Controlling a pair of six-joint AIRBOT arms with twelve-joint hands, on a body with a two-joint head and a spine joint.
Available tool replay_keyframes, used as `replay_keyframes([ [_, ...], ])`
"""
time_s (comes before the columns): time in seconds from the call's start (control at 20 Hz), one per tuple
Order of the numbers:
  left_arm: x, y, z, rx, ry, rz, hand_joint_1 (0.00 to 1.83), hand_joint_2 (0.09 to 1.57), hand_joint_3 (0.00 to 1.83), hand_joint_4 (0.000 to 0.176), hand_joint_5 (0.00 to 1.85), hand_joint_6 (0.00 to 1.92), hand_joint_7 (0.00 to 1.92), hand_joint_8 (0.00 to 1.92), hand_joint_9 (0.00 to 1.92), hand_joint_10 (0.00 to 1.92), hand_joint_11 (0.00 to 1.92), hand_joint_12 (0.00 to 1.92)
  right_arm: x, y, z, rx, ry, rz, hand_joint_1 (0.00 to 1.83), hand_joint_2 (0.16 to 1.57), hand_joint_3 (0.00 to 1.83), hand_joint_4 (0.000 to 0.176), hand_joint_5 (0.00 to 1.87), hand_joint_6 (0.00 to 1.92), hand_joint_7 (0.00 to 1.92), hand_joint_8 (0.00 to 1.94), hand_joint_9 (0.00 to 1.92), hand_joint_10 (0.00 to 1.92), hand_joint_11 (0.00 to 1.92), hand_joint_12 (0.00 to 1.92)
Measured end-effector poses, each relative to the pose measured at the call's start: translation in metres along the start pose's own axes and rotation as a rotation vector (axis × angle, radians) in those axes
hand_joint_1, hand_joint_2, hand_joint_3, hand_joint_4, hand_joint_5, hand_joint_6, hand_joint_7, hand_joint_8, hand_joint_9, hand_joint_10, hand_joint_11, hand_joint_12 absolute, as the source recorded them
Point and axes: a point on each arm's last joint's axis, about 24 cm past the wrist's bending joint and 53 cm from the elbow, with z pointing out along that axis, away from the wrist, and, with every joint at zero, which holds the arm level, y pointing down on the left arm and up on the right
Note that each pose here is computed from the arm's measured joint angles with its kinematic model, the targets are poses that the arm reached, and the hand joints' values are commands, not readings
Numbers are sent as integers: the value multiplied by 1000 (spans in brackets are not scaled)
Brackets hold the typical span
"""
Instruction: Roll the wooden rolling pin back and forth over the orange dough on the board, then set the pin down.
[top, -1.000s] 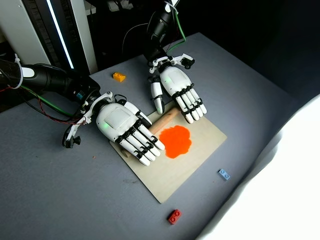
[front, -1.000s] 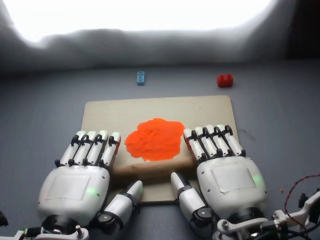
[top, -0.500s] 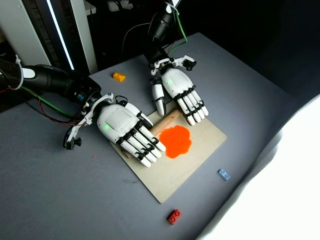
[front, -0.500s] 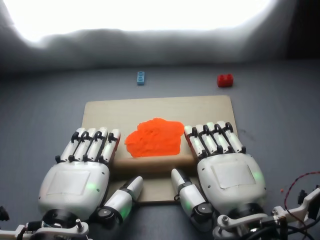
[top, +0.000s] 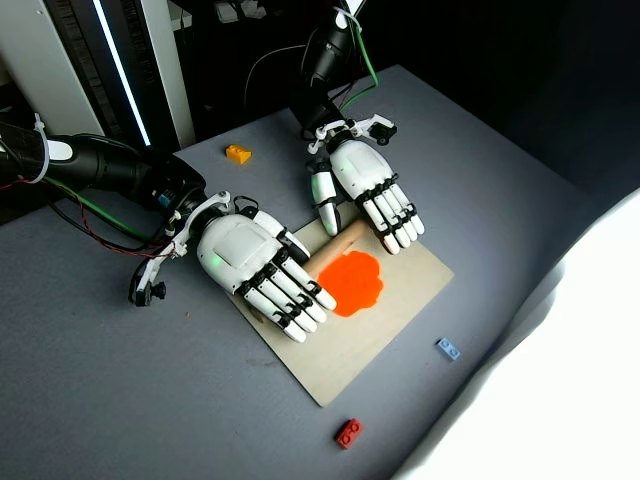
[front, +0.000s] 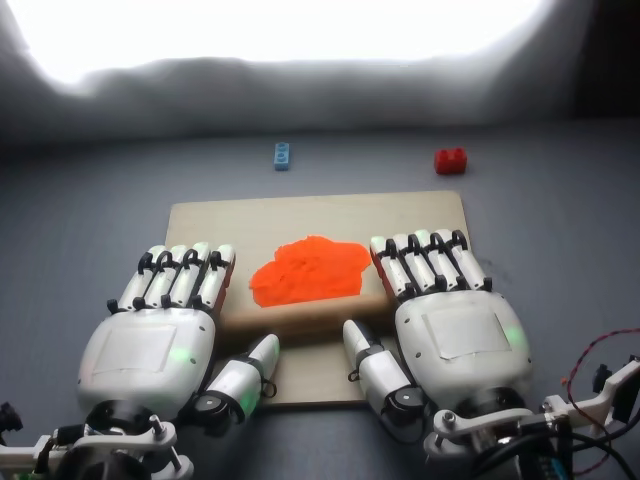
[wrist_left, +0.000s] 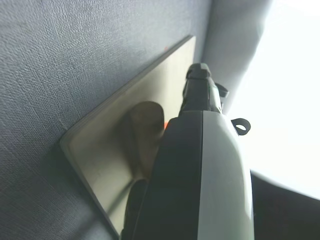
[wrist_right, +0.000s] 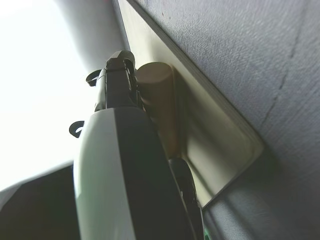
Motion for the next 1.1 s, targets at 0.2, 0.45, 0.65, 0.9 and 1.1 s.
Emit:
replay_keyframes([
  [0.2,1,-2,3,0,5,-11,0,1408,0,0,0,0,0,0,0,0,0,0,0,-2,2,2,-2,0,0,1421,0,0,153,1,160,3,131,4,0,251],
  [0.45,2,-2,7,-1,10,-18,0,1416,0,0,0,0,0,0,0,0,0,0,-2,-4,8,11,-4,5,0,1427,2,0,167,3,174,1,142,2,0,315],
  [0.65,2,-3,9,1,10,-18,0,1417,0,0,7,3,20,7,0,0,0,0,-3,-6,12,14,-7,4,0,1431,2,0,180,7,189,4,157,6,0,364],
  [0.9,2,0,13,-11,6,-41,0,1422,0,0,21,8,41,12,11,4,0,0,-7,-7,18,13,-19,3,0,1434,2,0,150,0,155,3,137,3,0,313],
  [1.1,-2,-1,19,-17,-7,-67,0,1417,0,0,21,6,42,8,14,4,0,0,-9,-6,23,11,-22,8,0,1435,1,0,160,2,169,4,146,5,0,352],
])
